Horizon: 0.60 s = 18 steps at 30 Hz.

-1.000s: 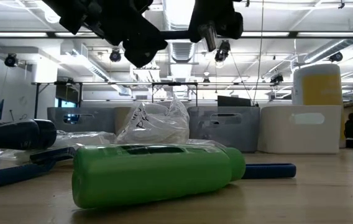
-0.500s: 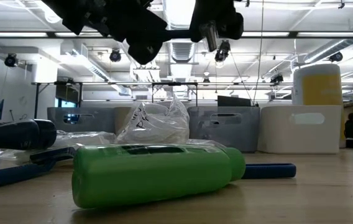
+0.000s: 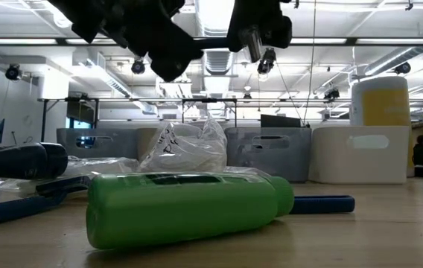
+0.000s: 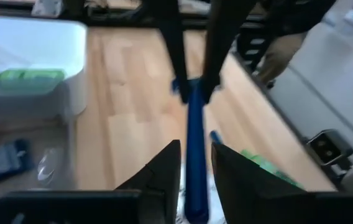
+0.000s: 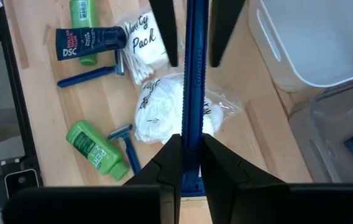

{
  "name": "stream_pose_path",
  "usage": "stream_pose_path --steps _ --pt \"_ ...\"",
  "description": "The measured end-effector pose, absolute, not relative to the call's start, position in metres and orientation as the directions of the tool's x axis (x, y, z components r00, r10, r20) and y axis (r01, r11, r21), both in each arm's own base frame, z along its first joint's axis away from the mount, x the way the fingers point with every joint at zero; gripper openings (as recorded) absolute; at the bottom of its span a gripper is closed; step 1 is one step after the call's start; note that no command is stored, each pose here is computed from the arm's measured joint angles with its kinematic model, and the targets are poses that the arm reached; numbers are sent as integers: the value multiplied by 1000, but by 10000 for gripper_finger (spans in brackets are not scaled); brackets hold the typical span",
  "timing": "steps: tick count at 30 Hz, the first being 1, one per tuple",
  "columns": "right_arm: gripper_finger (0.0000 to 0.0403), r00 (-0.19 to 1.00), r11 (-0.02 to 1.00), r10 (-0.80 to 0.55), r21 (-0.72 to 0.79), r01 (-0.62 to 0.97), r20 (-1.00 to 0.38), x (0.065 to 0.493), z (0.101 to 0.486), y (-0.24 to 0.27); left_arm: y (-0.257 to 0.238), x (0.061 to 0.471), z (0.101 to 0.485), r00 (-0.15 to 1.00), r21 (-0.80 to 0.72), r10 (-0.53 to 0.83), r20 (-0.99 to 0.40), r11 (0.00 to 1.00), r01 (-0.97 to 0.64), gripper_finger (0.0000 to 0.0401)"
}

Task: Pick & Place Travel size toiletries
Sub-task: Put the blue razor into the left black bin

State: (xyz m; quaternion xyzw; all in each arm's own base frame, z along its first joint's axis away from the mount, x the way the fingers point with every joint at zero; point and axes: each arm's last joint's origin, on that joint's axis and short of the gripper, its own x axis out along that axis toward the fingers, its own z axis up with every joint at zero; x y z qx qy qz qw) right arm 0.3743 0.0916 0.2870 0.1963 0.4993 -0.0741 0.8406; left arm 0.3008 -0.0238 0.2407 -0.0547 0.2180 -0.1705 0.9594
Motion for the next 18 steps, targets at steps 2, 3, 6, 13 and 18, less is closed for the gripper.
stream_pose_path --steps 2,3,6,13,18 --pt "38 490 912 71 256 321 -869 374 287 91 -23 301 239 853 -166 -315 -416 949 270 108" --pt "38 490 912 70 255 322 -869 374 287 91 -23 301 239 855 -160 -309 -417 951 266 114" --pt "38 490 912 72 257 321 -869 374 287 91 -22 301 240 861 -150 -300 -411 954 261 131" --pt "38 490 911 75 259 320 -869 374 287 91 -23 303 245 860 -133 -318 -399 948 288 133" --pt "38 489 911 74 259 322 -869 375 287 90 -23 301 242 837 -133 -343 -425 939 317 99"
